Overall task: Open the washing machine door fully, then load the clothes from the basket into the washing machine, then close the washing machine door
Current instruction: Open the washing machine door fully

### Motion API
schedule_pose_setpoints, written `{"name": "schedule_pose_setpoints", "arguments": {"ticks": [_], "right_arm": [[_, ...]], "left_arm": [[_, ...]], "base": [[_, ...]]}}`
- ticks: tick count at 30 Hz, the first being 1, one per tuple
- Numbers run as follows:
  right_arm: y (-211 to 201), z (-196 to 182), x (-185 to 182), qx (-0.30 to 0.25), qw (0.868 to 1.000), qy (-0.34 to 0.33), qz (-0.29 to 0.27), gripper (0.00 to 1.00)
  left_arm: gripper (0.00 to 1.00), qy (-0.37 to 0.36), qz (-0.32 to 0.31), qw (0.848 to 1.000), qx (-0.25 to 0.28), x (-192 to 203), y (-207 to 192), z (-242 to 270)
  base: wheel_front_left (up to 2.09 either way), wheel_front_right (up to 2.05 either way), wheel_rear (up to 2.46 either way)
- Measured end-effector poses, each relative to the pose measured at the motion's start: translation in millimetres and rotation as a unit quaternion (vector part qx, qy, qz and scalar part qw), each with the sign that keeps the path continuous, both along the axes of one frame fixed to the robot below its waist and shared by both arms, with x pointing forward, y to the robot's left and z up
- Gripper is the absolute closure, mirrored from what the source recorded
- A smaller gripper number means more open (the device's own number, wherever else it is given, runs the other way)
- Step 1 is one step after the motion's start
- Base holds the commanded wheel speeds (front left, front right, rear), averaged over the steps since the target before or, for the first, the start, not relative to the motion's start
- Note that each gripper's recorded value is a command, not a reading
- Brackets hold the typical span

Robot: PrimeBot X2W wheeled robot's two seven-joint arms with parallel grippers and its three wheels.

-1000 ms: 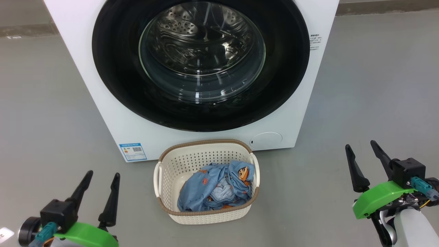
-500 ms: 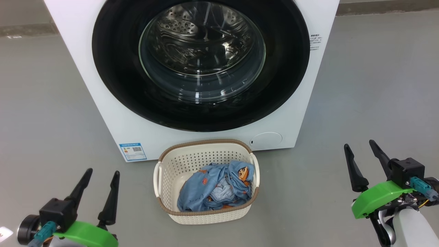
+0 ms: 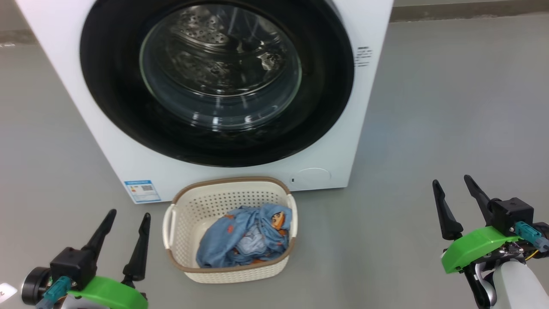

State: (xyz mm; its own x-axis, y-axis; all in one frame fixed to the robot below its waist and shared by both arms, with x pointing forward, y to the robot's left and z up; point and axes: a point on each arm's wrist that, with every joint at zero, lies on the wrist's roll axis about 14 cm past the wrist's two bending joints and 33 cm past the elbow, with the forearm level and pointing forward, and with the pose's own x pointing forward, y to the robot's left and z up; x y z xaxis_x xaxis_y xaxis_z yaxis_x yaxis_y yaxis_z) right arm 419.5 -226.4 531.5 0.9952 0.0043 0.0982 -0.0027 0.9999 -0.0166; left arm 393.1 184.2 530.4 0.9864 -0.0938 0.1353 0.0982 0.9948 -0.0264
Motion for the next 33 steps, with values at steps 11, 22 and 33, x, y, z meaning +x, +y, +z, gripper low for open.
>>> {"name": "schedule_pose_setpoints", "arguments": {"ticks": [11,22,33], "right_arm": [[-4,-1,1,0.0,1.0,0.001,-0.005,0.0],[-4,-1,1,0.001,1.0,0.001,-0.005,0.0],[-4,-1,1,0.003,1.0,0.001,-0.005,0.0]], "left_arm": [[0.0,-0.011,-0.004,1.0,-0.003,1,-3,6],[0.0,-0.015,0.001,1.0,-0.006,1,-1,9],[0.0,-0.015,0.003,1.0,-0.009,0,-1,9]], "base": [[0.93,0.93,-1.85],[0.12,0.12,-0.24],[0.0,0.0,0.0]]}}
